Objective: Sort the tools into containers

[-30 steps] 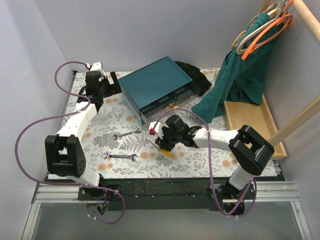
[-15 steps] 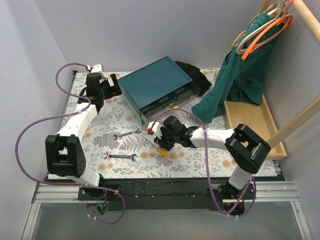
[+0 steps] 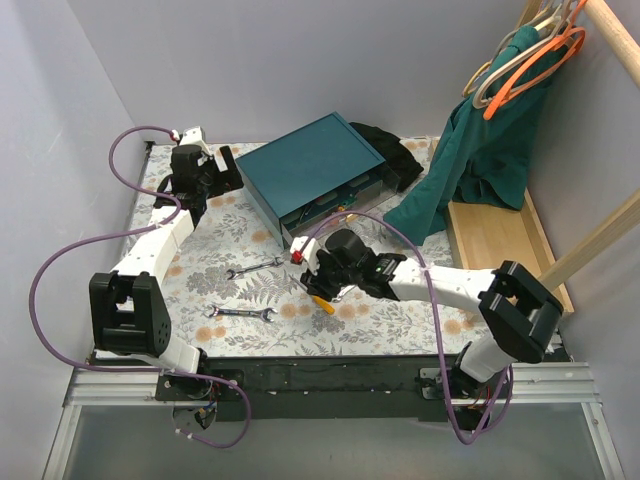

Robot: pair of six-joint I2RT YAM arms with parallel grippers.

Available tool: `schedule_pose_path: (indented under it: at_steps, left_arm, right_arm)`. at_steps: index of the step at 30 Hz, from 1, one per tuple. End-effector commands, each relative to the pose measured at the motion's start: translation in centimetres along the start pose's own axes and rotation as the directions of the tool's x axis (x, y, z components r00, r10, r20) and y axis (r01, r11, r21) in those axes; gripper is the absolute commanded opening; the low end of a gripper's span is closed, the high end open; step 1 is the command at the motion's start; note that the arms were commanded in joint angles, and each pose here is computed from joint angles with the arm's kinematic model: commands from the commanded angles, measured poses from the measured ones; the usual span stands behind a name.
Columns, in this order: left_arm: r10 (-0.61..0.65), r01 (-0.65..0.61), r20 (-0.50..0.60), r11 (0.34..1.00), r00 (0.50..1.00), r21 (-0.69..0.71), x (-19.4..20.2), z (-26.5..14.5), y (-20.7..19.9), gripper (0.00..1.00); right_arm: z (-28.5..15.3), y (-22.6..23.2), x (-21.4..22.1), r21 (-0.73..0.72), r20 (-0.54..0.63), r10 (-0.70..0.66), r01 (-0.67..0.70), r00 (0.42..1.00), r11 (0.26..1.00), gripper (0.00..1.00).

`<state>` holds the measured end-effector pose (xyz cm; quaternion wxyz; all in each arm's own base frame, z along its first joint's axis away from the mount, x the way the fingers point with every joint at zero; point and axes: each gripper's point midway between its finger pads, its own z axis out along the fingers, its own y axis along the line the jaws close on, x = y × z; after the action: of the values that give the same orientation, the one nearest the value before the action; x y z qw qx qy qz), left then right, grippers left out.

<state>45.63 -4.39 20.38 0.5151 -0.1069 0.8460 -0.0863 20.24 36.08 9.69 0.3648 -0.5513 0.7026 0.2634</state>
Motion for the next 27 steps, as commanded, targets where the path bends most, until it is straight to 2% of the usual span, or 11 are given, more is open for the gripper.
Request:
schedule_pose_path:
  at_steps: [1,8,11,15,17,18,22,23,24,25,27]
  left_arm:
    - [-0.006,0.004,0.070,1.000,0.998,0.017,-2.4,-2.0,-0.7,0.98]
    - [0.004,-0.004,0.081,1.000,0.997,-0.001,-2.3,-2.8,-0.2,0.98]
    - [0.005,-0.005,0.078,1.000,0.997,-0.007,-2.0,-3.0,0.0,0.98]
    - [0.005,-0.004,0.073,1.000,0.997,-0.007,-1.7,-3.0,0.1,0.98]
    - [0.009,-0.009,0.077,1.000,0.997,-0.004,-1.9,-3.1,0.0,0.98]
    - [0.010,-0.010,0.081,1.000,0.997,-0.003,-2.1,-3.1,-0.1,0.98]
    - [0.013,-0.015,0.081,1.000,0.997,0.019,-2.7,-2.6,-0.6,0.98]
    - [0.013,-0.015,0.087,1.000,0.996,0.026,-3.0,-2.6,-0.8,0.98]
    - [0.015,-0.018,0.084,0.999,0.996,0.036,-3.0,-2.4,-1.1,0.98]
    - [0.013,-0.017,0.084,0.999,0.996,0.044,-3.3,-2.1,-1.3,0.98]
    - [0.013,-0.019,0.087,0.998,0.996,0.067,-3.8,-1.8,-1.9,0.98]
  right_arm:
    - [1.6,0.3,1.0,0.004,-0.025,0.021,-0.021,0.999,1.000,0.50]
    - [3.7,0.2,3.5,0.036,-0.123,-0.006,0.011,0.992,0.999,0.46]
    - [3.8,0.7,4.4,0.026,-0.148,-0.019,0.023,0.989,0.999,0.41]
    - [3.3,1.6,5.1,-0.012,-0.177,-0.056,0.055,0.983,0.998,0.12]
    - [2.8,2.1,3.9,-0.046,-0.142,-0.077,0.072,0.987,0.996,0.05]
    - [1.9,2.6,4.8,-0.097,-0.185,-0.108,0.091,0.977,0.991,0.01]
    - [-2.4,1.5,2.3,-0.203,-0.145,-0.126,0.095,0.981,0.975,0.01]
    - [-4.1,2.0,0.4,-0.258,-0.069,-0.139,0.117,0.988,0.959,0.01]
    - [-5.2,1.2,-1.5,-0.263,-0.004,-0.216,0.207,0.976,0.942,0.01]
    - [-7.0,1.1,-1.8,-0.310,0.019,-0.207,0.203,0.978,0.929,0.01]
    - [-10.2,-0.5,-5.6,-0.265,0.129,-0.307,0.331,0.943,0.906,0.01]
